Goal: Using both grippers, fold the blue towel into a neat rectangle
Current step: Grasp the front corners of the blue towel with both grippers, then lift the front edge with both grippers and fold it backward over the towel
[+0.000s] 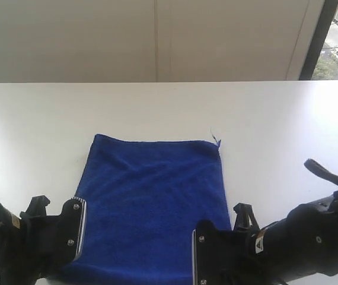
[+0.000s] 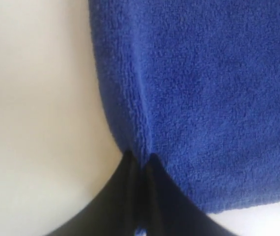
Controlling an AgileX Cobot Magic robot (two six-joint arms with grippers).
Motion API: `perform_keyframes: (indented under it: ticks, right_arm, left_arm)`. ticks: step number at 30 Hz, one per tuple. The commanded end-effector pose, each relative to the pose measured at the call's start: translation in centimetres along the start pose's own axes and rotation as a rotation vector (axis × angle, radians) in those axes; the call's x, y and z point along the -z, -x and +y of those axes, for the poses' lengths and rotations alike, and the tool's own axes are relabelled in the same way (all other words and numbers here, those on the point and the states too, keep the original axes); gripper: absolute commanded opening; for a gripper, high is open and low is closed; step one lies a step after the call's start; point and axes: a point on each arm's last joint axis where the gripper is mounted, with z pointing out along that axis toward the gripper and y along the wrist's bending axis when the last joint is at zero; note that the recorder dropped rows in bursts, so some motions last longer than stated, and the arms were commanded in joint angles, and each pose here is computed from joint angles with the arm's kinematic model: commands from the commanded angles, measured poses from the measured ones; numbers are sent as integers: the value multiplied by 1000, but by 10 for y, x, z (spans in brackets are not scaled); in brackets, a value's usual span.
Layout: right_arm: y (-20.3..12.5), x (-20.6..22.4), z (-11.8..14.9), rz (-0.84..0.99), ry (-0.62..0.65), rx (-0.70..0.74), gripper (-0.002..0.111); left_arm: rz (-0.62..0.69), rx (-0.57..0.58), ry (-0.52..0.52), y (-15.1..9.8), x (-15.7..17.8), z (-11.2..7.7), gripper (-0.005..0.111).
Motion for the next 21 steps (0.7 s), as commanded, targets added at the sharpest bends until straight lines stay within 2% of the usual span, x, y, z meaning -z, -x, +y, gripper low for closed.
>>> perform_keyframes:
  ticks: [1,3,6,11,14,19,21]
  right_arm:
    - [0,15,1,-24,-28,15,0]
    - [2,25,0,-58,-66,-8,0]
    - [6,42,-3,-114,-130,-38,0]
    - [9,49,-13,-162,-222,-46,0]
    - [5,52,-24,-157,-252,-87,0]
    - [1,58,-43,-155,-303,-133,0]
    - [0,56,-49,-151,-311,-142,0]
  left_arm:
    - [-1,-10,-14,0,4,-5,0]
    - [-22,0,19,2,11,-3,0]
    - [-85,59,131,6,25,3,0]
    - [-153,61,286,11,33,16,0]
    - [-162,79,309,12,37,23,0]
    - [-157,169,402,-1,49,48,0]
    - [-156,181,418,-4,50,51,0]
